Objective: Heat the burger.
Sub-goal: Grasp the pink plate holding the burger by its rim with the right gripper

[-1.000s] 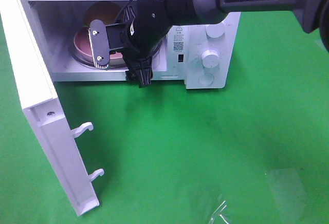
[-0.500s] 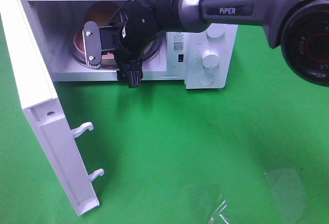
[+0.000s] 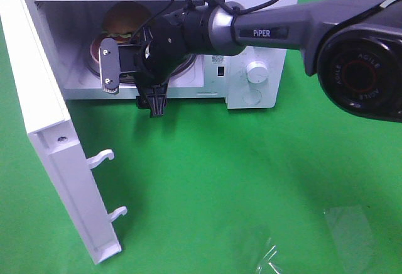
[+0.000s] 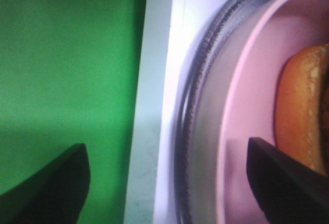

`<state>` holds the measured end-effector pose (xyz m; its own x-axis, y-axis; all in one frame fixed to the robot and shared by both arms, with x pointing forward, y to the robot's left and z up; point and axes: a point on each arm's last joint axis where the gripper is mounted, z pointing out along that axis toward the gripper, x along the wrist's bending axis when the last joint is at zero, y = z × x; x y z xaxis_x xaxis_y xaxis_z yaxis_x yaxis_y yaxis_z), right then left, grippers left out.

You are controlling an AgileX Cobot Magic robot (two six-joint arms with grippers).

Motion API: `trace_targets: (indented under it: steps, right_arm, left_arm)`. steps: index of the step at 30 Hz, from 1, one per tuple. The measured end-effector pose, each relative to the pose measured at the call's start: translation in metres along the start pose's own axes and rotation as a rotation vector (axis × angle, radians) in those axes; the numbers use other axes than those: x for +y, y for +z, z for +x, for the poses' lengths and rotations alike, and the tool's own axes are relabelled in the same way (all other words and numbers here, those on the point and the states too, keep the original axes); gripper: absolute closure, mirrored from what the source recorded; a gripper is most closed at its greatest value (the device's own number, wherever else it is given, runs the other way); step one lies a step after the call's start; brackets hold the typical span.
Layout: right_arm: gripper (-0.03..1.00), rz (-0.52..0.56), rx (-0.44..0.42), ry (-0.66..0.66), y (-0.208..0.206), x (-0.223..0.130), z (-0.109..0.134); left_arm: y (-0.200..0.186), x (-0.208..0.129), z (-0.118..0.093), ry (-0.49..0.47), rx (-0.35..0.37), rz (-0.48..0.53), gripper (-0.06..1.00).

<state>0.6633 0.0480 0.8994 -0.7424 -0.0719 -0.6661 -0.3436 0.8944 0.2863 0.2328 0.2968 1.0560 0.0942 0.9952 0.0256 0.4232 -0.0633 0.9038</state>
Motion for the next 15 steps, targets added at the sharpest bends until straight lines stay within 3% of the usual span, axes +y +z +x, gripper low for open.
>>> trace_targets:
  steps: [4, 9, 10, 11, 12, 14, 15]
  right_arm:
    - [0.19, -0.003, 0.009, -0.002, 0.0038, -0.0009, 0.0036]
    - [0.3, -0.006, 0.009, -0.004, 0.0041, -0.0008, 0.0039]
    - [0.37, -0.006, 0.01, -0.002, 0.0041, -0.0008, 0.004]
    - [0.37, -0.006, 0.01, -0.002, 0.0041, -0.0008, 0.004]
    - [0.46, -0.007, 0.008, -0.003, 0.0041, -0.0007, 0.0038]
    - [0.5, -0.01, 0.002, -0.003, 0.0039, -0.0002, 0.0028]
    - [0.61, -0.016, -0.01, -0.008, 0.0034, 0.0005, 0.0013]
  left_arm:
    - [0.0, 0.0, 0.0, 0.0, 0.0, 0.0, -0.05]
    - [0.0, 0.0, 0.0, 0.0, 0.0, 0.0, -0.05]
    - [0.0, 0.0, 0.0, 0.0, 0.0, 0.0, -0.05]
    - [0.0, 0.0, 0.0, 0.0, 0.0, 0.0, -0.05]
    - [0.0, 0.0, 0.0, 0.0, 0.0, 0.0, -0.05]
    - [0.0, 0.0, 0.0, 0.0, 0.0, 0.0, -0.05]
    - [0.0, 0.0, 0.0, 0.0, 0.0, 0.0, -0.05]
